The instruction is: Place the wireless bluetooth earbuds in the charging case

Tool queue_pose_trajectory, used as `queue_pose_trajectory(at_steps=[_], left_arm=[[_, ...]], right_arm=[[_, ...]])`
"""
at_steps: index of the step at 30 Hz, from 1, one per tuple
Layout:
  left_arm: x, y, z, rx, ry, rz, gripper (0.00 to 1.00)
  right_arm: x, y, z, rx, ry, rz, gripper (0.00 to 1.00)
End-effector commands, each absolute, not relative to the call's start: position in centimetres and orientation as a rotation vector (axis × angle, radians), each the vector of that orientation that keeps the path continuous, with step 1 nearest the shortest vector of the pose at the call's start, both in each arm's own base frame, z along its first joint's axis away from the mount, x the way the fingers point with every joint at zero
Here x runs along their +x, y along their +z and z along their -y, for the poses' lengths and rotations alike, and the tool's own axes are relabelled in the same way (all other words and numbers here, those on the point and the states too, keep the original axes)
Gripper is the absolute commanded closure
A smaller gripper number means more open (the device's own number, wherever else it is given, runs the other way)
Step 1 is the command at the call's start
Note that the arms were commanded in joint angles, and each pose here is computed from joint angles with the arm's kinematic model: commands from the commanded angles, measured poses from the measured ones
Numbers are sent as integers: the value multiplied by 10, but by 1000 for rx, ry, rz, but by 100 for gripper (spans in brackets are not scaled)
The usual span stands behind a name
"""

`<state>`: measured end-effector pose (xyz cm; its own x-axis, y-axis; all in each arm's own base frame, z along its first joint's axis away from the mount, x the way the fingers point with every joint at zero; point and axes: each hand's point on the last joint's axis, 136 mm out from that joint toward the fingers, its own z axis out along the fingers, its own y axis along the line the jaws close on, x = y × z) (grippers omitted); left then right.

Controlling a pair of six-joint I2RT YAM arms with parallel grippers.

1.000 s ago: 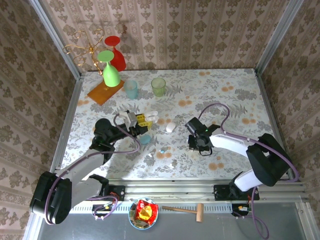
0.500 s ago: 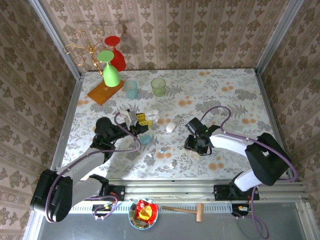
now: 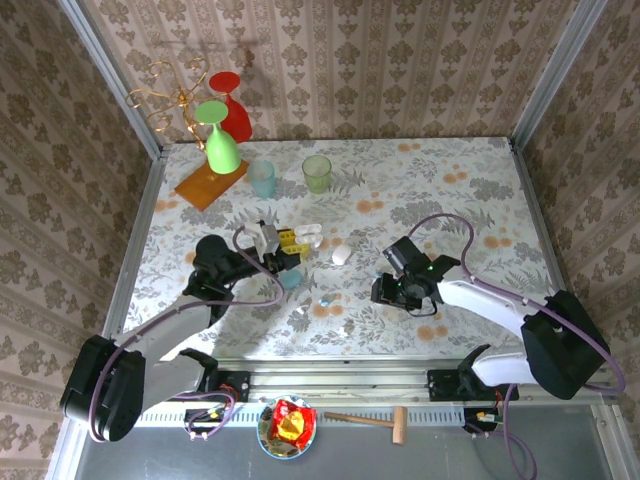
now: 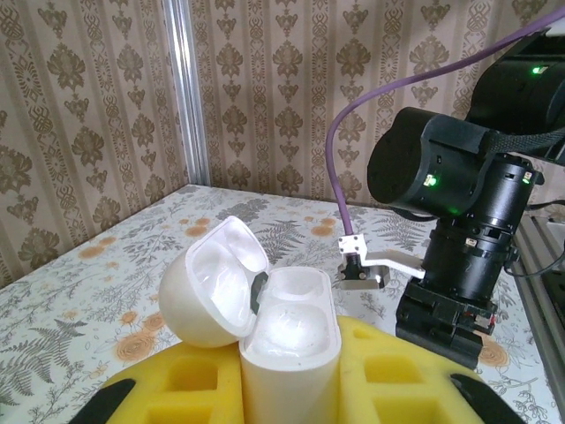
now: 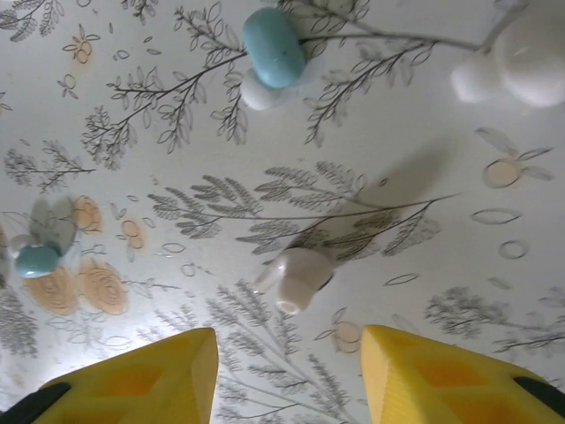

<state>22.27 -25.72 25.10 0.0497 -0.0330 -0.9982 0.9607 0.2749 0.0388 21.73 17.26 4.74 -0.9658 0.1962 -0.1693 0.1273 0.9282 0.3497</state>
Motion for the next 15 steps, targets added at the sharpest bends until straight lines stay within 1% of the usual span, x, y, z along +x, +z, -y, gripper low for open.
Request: queue_pose_trajectory(at_steps=[1, 7, 15], left_arm=[[223, 271, 260, 1011, -963, -1187, 100], [221, 269, 260, 1017, -960, -1194, 100], [221, 267, 256, 999, -936, -1205, 100]], right_arm=[[217, 41, -160, 129, 435, -2895, 56], [230, 36, -169, 125, 449, -2914, 60], [230, 20, -176, 190, 458, -2972, 63]])
